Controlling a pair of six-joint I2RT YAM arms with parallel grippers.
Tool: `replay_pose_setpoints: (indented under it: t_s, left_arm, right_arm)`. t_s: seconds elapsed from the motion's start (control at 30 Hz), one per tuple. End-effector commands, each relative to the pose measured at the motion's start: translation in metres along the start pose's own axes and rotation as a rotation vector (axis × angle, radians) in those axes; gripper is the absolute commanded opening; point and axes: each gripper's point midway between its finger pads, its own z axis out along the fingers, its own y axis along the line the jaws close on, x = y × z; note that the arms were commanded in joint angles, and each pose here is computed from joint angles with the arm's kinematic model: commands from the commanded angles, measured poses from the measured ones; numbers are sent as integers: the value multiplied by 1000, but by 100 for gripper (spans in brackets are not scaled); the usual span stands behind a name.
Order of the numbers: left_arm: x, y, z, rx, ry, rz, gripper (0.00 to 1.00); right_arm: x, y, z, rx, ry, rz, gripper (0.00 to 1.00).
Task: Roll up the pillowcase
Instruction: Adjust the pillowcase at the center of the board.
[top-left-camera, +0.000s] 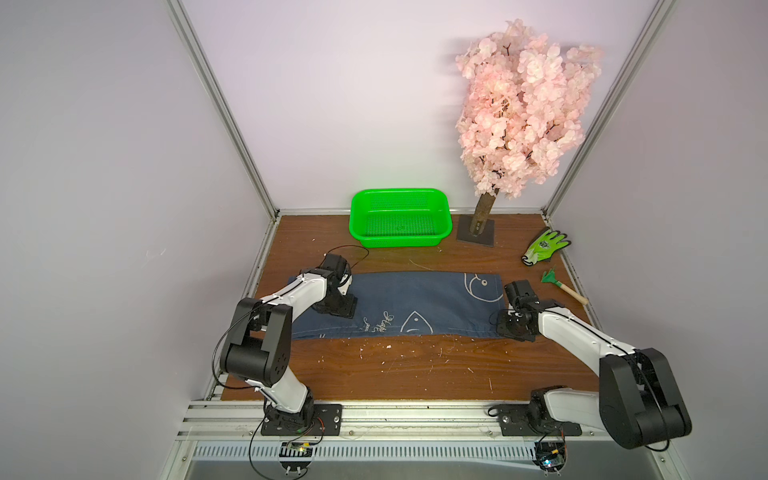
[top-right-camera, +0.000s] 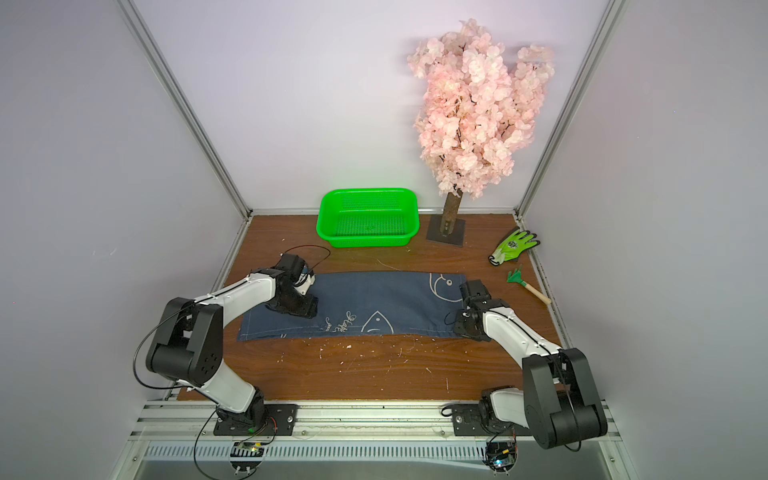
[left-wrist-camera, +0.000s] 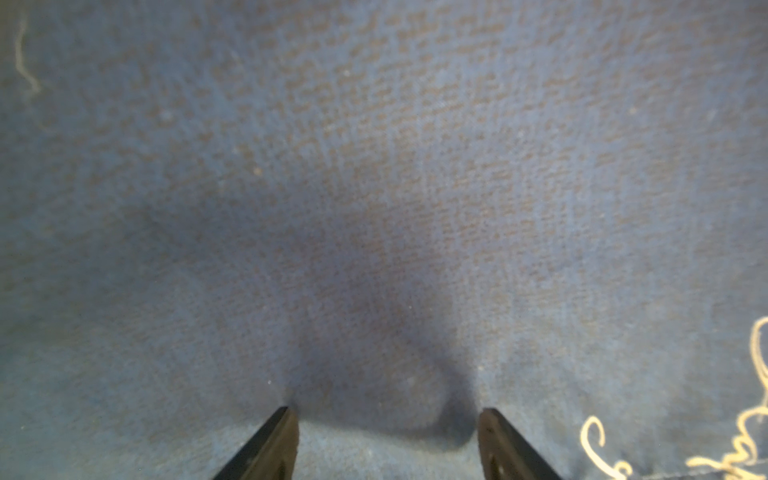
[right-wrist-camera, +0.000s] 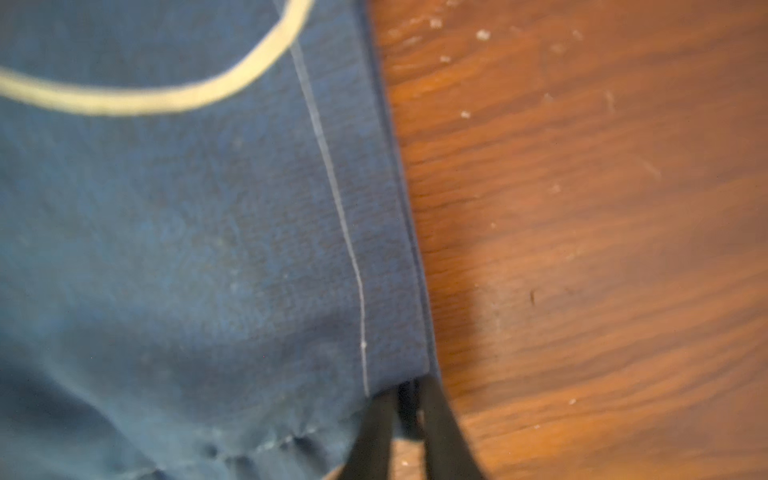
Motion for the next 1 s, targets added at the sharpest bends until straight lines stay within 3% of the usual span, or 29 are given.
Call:
replay_pose_setpoints:
  t_s: [0.0, 0.27, 0.43, 0.57, 0.67, 0.8, 0.97]
  left_arm:
    - [6, -1, 5, -6, 34, 4, 72]
    - [-4, -2, -11, -8, -26, -10, 72]
    - [3, -2, -10, -8, 3, -15, 72]
    - [3, -1, -12, -14, -3, -31, 72]
    - [6, -4, -7, -6, 16, -41, 72]
    - [10, -11, 0, -15, 42, -18, 71]
    - [12, -12, 1, -25, 53, -28, 70]
  right_arm:
    - [-2, -8, 1, 36, -11, 17, 29]
    - [-38, -4, -15, 39, -76, 5, 24]
    - [-45, -19, -16, 117, -75, 0, 47]
    - [-79, 1, -45, 25, -184, -16, 48]
    - [-90, 20, -58, -3, -198, -58, 52]
    - [-87, 61, -47, -146, -200, -19, 51]
    - [-71, 74, -19, -186, -142, 17, 52]
